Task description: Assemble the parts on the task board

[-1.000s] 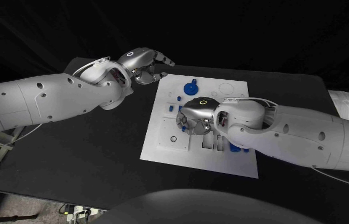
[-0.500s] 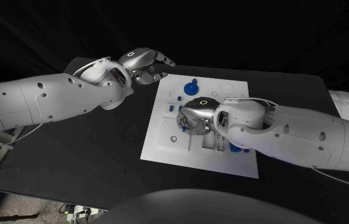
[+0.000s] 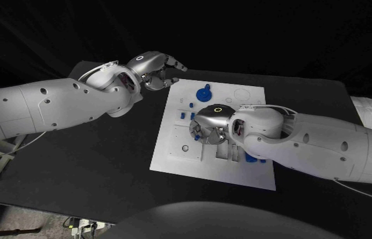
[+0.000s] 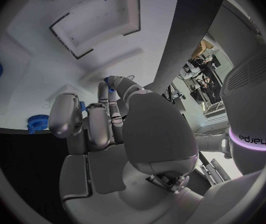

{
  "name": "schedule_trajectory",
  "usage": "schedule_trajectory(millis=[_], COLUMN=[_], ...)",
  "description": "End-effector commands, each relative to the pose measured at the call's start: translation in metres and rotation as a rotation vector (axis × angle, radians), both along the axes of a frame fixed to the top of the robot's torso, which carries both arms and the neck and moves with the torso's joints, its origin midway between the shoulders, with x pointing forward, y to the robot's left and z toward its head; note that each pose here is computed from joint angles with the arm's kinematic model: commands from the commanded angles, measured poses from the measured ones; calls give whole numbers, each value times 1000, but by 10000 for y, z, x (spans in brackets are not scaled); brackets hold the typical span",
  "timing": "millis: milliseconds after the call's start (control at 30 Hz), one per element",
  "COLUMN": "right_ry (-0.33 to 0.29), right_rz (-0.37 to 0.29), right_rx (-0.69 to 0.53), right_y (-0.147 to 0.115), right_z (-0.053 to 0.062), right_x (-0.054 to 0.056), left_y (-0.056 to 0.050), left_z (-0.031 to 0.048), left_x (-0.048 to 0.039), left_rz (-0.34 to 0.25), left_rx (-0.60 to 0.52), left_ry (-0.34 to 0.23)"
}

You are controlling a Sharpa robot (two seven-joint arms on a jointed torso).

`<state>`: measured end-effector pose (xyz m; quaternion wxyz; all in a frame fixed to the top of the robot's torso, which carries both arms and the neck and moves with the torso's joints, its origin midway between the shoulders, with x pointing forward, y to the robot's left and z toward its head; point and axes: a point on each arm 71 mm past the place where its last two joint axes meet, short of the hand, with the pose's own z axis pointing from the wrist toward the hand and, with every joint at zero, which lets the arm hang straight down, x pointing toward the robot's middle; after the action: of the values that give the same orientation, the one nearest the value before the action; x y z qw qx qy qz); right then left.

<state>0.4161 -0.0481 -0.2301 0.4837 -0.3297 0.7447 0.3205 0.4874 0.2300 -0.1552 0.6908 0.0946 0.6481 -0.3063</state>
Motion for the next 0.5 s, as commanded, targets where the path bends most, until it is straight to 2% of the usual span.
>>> schedule_trajectory(millis=[33,500], right_ry=[-1,2], right_rz=[2,7], right_rx=[-23,-27], right_y=[-9,8], right_z=[-17,-21], right_x=[-3,-6], left_y=[-22,-23], left_z=[-8,-41], left_x=[-5,-9], left_rz=[-10,-10], left_rx=[2,4], left_ry=[12,21])
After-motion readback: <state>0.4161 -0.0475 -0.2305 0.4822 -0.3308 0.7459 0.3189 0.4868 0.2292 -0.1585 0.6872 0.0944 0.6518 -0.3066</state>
